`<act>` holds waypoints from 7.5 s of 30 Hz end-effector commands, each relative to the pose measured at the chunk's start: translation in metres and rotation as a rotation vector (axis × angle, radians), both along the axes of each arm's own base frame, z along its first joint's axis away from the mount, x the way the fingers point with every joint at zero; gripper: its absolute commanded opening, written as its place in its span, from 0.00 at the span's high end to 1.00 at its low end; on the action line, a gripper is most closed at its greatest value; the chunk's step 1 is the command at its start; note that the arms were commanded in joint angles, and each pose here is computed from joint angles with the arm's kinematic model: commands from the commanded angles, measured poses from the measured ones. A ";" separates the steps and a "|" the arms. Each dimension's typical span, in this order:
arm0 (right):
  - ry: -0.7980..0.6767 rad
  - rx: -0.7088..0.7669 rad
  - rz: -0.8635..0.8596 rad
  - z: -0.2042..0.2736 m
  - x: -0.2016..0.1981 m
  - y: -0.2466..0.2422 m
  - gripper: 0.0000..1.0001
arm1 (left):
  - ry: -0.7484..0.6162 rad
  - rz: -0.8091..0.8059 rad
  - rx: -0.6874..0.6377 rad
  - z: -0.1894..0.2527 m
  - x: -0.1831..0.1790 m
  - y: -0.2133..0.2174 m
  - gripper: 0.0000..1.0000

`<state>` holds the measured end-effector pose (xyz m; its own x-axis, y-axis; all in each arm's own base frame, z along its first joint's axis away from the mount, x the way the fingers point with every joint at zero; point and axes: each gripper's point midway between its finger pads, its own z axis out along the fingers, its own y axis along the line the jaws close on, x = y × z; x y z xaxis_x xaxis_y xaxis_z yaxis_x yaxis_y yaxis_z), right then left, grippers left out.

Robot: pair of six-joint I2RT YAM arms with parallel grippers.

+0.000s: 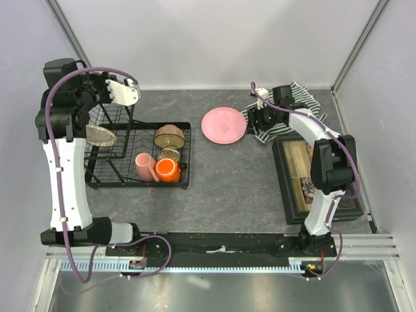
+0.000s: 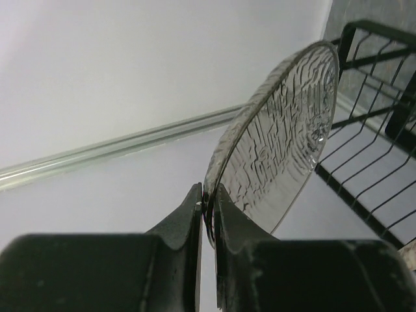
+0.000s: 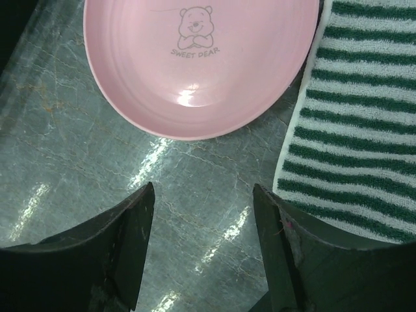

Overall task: Unload the mixed dishes from the dish rack
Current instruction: Pick up the plate from the dish rack, then place the plate at the center of the board, then pick up the plate from the dish rack.

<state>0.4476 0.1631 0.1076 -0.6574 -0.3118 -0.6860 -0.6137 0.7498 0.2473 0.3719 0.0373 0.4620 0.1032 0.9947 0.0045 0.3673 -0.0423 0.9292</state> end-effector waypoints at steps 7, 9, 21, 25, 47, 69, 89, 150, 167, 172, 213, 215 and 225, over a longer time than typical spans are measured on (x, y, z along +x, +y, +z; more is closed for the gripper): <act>-0.296 0.217 0.077 0.172 -0.007 0.042 0.25 | -0.002 -0.162 -0.687 0.035 -0.034 -0.075 0.99; -0.334 0.257 0.105 0.200 -0.015 0.056 0.23 | 0.058 -0.218 -0.772 0.030 -0.039 -0.092 0.98; -0.456 0.407 0.248 0.300 -0.062 0.142 0.19 | 0.449 -0.295 -1.163 -0.018 -0.034 -0.166 0.98; -0.458 0.421 0.301 0.304 -0.075 0.157 0.19 | 0.491 -0.273 -1.190 -0.029 -0.025 -0.174 0.98; -0.495 0.351 0.366 0.292 -0.098 0.203 0.65 | 0.554 -0.271 -1.191 -0.052 -0.032 -0.194 0.98; -0.448 0.110 0.106 0.212 -0.015 0.150 1.00 | 0.214 -0.240 -1.203 -0.015 -0.036 -0.163 0.01; 0.017 0.245 -0.057 0.032 0.094 0.087 1.00 | 0.291 -0.204 -1.184 -0.056 -0.049 -0.163 0.01; 0.067 0.206 -0.093 -0.003 0.101 0.045 0.34 | 0.229 -0.138 -1.048 -0.077 -0.055 -0.141 0.01; -0.094 0.143 -0.036 0.069 0.069 0.035 0.30 | 0.126 -0.026 -0.419 -0.075 -0.046 -0.058 0.01; -0.103 0.123 -0.001 0.072 0.047 0.035 0.30 | 0.252 0.005 -0.296 -0.074 -0.065 -0.029 0.01; -0.052 0.140 0.031 0.034 0.028 0.036 0.30 | 0.622 -0.208 0.190 -0.166 -0.054 0.030 0.09; -0.043 0.139 0.028 0.030 0.027 0.035 0.30 | 0.642 -0.212 0.197 -0.167 -0.054 0.032 0.13; -0.037 0.144 0.020 0.025 0.027 0.030 0.31 | 0.683 -0.198 0.248 -0.171 -0.060 0.041 0.39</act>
<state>0.4696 0.1925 0.1173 -0.6755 -0.2264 -0.7017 -0.6039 0.7160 0.3504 0.3281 0.0778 0.2895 0.2104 0.9773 0.0243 0.8283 -0.1914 0.5266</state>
